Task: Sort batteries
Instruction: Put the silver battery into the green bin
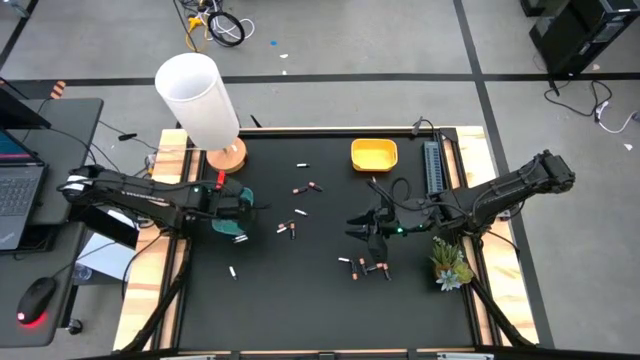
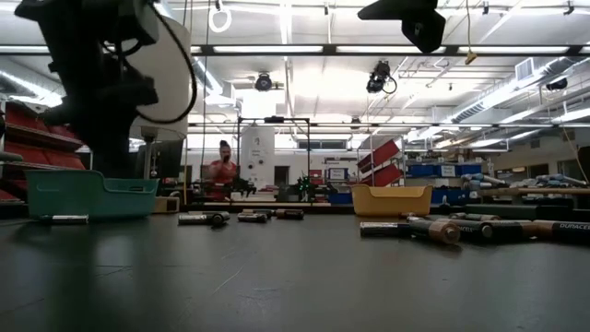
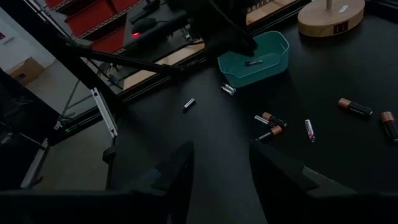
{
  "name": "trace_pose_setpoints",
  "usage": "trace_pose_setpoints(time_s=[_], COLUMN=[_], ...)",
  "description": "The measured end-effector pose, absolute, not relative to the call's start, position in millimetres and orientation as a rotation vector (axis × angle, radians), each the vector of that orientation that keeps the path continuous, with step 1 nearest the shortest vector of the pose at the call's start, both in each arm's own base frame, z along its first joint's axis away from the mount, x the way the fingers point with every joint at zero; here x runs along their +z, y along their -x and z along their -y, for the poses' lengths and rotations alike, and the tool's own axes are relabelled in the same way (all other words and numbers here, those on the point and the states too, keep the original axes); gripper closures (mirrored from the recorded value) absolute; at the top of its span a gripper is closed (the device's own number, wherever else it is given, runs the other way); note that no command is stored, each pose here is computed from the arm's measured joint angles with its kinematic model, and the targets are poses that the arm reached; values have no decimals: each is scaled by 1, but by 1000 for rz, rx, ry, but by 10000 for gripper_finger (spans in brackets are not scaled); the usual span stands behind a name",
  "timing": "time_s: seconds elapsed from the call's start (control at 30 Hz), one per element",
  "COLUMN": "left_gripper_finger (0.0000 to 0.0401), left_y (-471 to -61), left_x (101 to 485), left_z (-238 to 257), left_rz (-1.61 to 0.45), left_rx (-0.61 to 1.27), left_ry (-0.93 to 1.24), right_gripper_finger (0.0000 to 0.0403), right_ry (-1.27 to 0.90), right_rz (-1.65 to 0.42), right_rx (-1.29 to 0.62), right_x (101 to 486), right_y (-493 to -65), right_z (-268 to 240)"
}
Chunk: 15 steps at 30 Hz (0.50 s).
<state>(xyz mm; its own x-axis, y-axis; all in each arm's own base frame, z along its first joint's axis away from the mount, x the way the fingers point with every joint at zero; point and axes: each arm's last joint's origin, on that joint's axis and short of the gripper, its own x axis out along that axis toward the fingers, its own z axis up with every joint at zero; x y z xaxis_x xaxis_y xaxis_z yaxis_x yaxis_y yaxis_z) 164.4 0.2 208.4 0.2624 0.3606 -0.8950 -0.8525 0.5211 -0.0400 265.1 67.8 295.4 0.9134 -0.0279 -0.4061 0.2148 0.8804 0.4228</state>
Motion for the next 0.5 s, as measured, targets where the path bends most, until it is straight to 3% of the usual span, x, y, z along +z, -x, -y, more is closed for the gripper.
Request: trace_pose_setpoints(time_s=[0.2,0.5], left_gripper_finger=[308,322], left_y=[-178,-172], left_x=[243,271], left_z=[6,71], left_rz=[-967,-1031], left_rx=[684,83], left_ry=[379,111], right_gripper_finger=[239,239], right_ry=[-502,-466], right_rz=[-409,-455], right_rx=[-126,-80], right_x=[295,300], right_y=[-266,-260], right_z=[-65,-83])
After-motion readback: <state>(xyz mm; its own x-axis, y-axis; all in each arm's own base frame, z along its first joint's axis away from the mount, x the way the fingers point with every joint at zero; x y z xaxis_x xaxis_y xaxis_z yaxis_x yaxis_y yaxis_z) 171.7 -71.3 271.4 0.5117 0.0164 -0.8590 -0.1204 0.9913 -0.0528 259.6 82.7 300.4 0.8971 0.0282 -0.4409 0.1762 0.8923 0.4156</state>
